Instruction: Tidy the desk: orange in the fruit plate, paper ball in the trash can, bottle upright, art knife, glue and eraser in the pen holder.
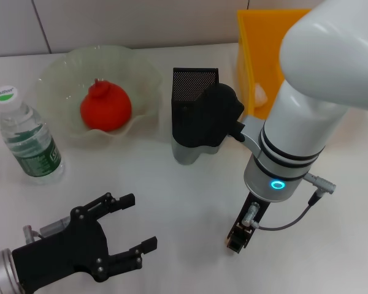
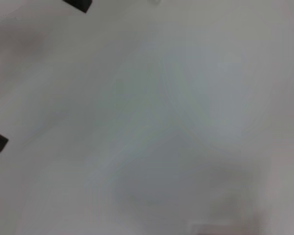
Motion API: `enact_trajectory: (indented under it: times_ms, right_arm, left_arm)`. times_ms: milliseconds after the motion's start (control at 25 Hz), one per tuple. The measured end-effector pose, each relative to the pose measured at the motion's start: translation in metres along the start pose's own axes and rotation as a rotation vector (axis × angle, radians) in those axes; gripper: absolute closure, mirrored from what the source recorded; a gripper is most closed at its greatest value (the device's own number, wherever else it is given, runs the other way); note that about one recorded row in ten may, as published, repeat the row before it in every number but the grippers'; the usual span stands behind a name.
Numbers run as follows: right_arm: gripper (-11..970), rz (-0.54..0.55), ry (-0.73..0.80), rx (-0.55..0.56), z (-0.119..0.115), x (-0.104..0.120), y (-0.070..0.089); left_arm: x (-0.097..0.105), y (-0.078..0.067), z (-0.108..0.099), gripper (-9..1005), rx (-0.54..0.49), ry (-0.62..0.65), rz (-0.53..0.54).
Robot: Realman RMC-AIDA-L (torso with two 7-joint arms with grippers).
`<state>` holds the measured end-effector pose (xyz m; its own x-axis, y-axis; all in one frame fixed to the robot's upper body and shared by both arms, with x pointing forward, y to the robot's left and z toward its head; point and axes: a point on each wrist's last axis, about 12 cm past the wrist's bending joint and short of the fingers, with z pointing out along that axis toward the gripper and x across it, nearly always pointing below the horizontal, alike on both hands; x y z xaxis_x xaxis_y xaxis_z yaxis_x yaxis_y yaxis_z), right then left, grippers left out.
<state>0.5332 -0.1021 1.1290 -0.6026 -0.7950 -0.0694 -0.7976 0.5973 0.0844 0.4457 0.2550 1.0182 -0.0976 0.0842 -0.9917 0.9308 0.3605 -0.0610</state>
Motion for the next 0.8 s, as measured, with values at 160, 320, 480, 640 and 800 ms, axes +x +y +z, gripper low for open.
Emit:
enact_trajectory:
  times_ms: [160,320,480,640,800]
  right_arm:
    - [538,0.000,-0.004,0.001,0.000,-0.001,0.000]
    - [556,0.002,-0.011,-0.001,-0.001,0.000,0.000]
    - [566,0.018,-0.062,-0.011,-0.009,0.001,-0.002]
    - [567,0.055,-0.117,-0.034,-0.022,0.003,-0.009]
    - [569,0.107,-0.222,-0.099,-0.045,0.011,-0.022]
  left_arm:
    - [0.000,0.000,0.000,162,-0.002,0.003,0.001]
    - [0.000,0.000,0.000,162,0.000,0.000,0.001]
    - [0.000,0.000,0.000,162,0.001,-0.001,0.001]
    - [0.000,-0.001,0.000,162,0.005,-0.003,-0.001]
    - [-0.001,-0.001,0.000,162,0.009,-0.009,-0.001]
